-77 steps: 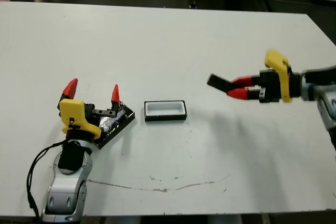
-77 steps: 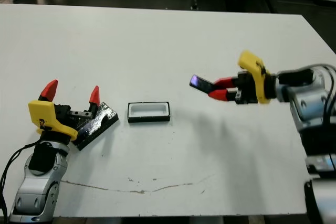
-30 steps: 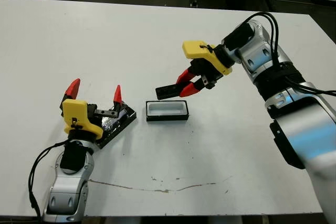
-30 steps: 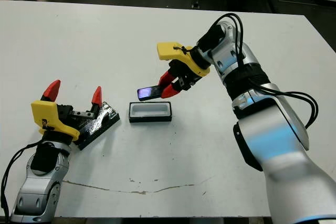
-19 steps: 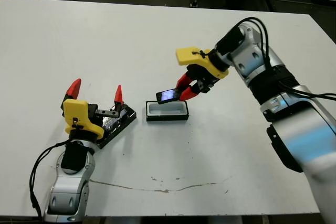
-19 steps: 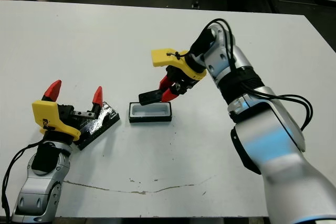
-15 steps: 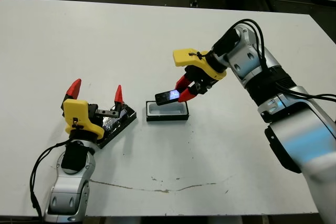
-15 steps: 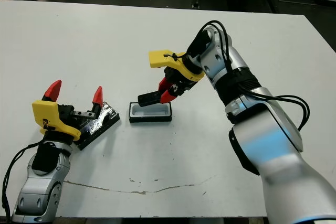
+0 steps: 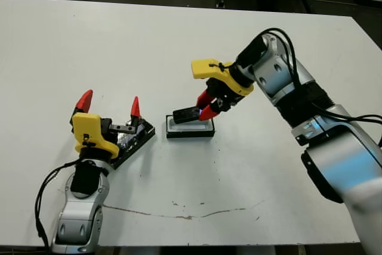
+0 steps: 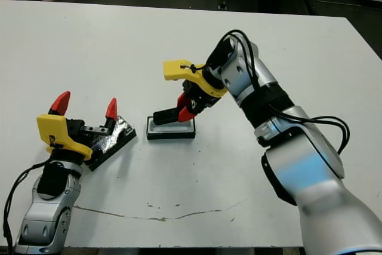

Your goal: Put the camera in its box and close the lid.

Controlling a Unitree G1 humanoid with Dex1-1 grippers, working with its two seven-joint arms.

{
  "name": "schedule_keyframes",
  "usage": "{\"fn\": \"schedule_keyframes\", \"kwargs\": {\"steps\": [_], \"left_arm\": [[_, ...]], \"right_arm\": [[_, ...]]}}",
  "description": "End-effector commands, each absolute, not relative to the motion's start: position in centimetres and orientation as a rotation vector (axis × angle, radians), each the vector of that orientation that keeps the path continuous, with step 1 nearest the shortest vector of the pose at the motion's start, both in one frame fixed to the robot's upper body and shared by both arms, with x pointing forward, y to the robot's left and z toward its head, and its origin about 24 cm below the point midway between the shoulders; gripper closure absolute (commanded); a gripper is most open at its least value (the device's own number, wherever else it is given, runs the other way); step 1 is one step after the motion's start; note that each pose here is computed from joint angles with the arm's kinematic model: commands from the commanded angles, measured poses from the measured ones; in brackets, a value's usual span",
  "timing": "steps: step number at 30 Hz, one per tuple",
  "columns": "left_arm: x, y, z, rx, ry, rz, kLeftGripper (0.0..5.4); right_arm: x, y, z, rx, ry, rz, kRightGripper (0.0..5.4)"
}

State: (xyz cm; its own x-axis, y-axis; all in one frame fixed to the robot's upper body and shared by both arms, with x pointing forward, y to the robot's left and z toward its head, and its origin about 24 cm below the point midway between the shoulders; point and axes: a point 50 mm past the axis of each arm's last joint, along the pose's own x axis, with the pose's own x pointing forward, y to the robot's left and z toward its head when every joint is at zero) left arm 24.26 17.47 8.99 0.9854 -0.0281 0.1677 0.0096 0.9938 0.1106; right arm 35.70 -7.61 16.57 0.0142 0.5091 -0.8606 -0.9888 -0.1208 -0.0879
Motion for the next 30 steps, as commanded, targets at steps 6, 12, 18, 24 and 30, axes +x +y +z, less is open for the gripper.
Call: {"fn": "schedule_keyframes", "kwargs": {"steps": [6, 12, 18, 24, 30], "left_arm": [[23.97, 17.64, 8.55, 0.109, -0.146, -0.006, 0.0], [23.96, 17.63, 8.54, 0.117, -0.148, -0.005, 0.0], [23.97, 17.62, 8.51, 0.112, -0.151, -0.006, 0.0], [23.98, 17.64, 8.52, 0.117, -0.153, -0.006, 0.0], [23.96, 17.6, 8.53, 0.114, -0.152, -0.005, 0.0]], "right_arm": [[35.81, -8.27, 16.23, -0.953, 0.72, 1.441, 3.73], [35.74, -8.06, 16.1, -0.994, 0.709, 1.444, 3.73], [35.58, -7.71, 15.86, -1.003, 0.709, 1.459, 3.73], [35.45, -7.47, 15.61, -1.002, 0.717, 1.472, 3.73], [35.38, -7.3, 15.5, -0.998, 0.727, 1.467, 3.73]]}}
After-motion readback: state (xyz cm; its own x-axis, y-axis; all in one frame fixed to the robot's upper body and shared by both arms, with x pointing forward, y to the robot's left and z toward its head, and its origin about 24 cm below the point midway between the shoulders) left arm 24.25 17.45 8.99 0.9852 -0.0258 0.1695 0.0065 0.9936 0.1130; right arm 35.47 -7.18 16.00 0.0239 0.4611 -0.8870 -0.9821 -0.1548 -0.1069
